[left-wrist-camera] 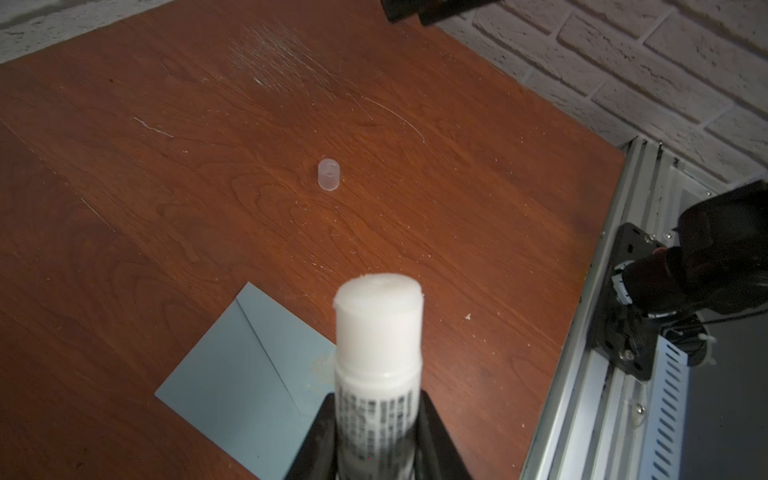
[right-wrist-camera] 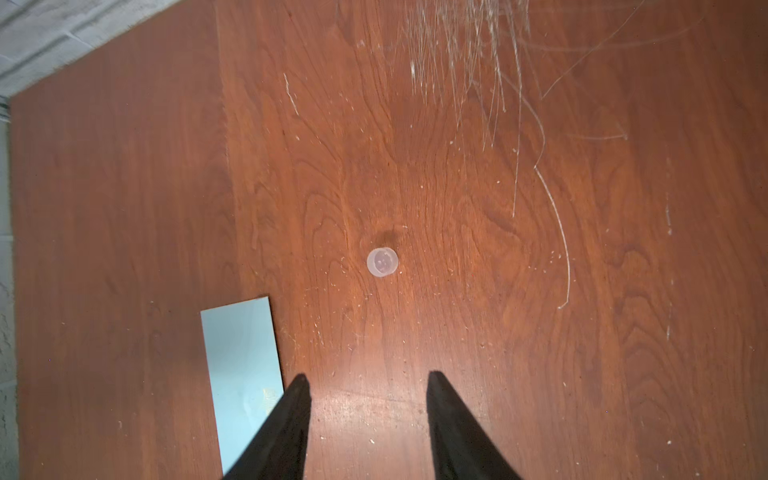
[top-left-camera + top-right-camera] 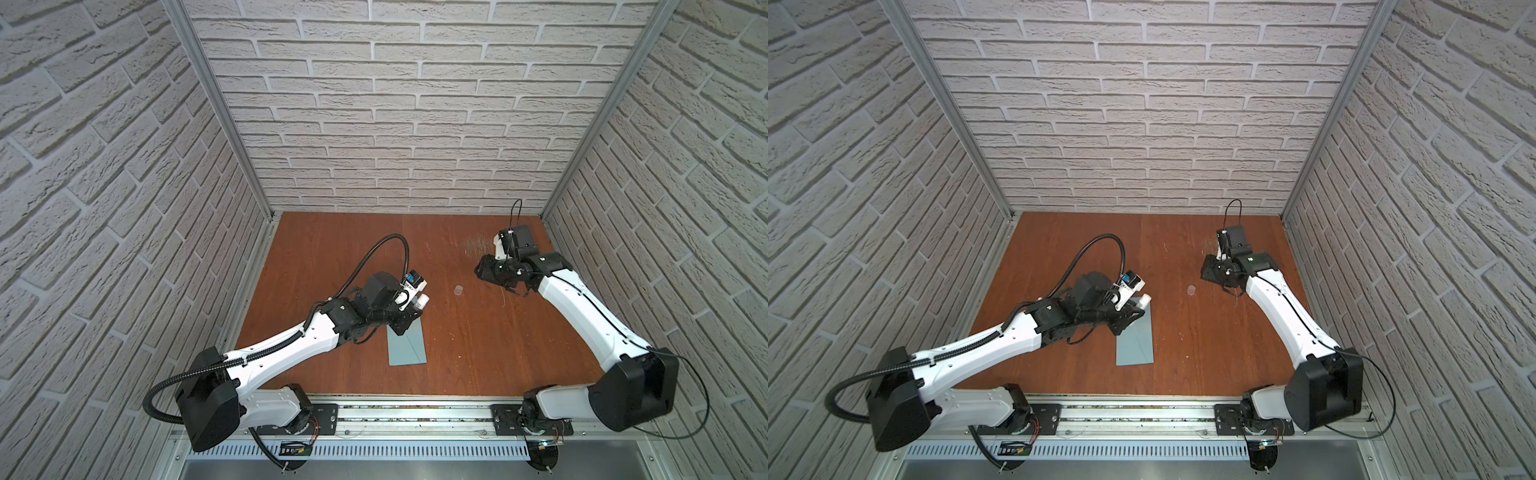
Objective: Place the letter into the envelope and seal it
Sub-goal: 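Lift the glue stick upright with the left gripper while the right gripper reaches the cap, then grasp the clear round cap on the table with the right gripper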
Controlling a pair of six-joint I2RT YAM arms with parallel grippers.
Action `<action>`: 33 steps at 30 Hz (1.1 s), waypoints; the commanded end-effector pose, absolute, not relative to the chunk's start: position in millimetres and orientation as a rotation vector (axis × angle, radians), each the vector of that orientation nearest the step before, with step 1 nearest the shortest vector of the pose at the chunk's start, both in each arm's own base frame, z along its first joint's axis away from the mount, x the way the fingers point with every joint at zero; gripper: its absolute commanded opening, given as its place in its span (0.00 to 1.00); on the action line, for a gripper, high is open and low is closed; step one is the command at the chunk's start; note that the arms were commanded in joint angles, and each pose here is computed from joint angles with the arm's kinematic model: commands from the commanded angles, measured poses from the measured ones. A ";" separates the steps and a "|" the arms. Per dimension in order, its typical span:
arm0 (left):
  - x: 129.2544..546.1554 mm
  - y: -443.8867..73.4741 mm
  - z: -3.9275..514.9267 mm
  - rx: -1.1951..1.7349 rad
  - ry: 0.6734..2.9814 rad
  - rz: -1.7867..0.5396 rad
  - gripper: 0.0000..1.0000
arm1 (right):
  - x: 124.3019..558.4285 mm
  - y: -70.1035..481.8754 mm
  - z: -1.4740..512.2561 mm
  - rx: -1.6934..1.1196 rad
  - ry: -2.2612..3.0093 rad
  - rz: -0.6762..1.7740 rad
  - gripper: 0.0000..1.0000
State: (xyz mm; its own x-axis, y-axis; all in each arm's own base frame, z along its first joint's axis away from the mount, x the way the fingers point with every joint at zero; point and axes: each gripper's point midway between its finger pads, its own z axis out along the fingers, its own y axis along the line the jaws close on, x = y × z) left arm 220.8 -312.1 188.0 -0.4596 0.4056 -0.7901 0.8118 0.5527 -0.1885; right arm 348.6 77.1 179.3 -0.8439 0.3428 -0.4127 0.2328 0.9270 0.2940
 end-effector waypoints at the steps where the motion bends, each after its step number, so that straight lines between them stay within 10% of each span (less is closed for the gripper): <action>1: 235.2 -325.1 222.7 0.929 1.866 -0.875 0.19 | 347.7 88.8 163.1 0.362 2.731 0.311 0.49; 33: 270.8 -310.9 200.1 0.838 1.858 -0.890 0.20 | 389.9 114.1 44.1 0.312 2.993 -0.039 0.51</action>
State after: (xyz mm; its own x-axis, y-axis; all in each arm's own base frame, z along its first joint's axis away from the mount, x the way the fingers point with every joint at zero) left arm 268.0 -311.3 191.8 -0.4184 0.2076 -0.8842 0.8117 0.5224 -0.2614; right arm 382.8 112.4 45.8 -0.9754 0.1872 -0.1163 0.1891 0.9820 -0.0047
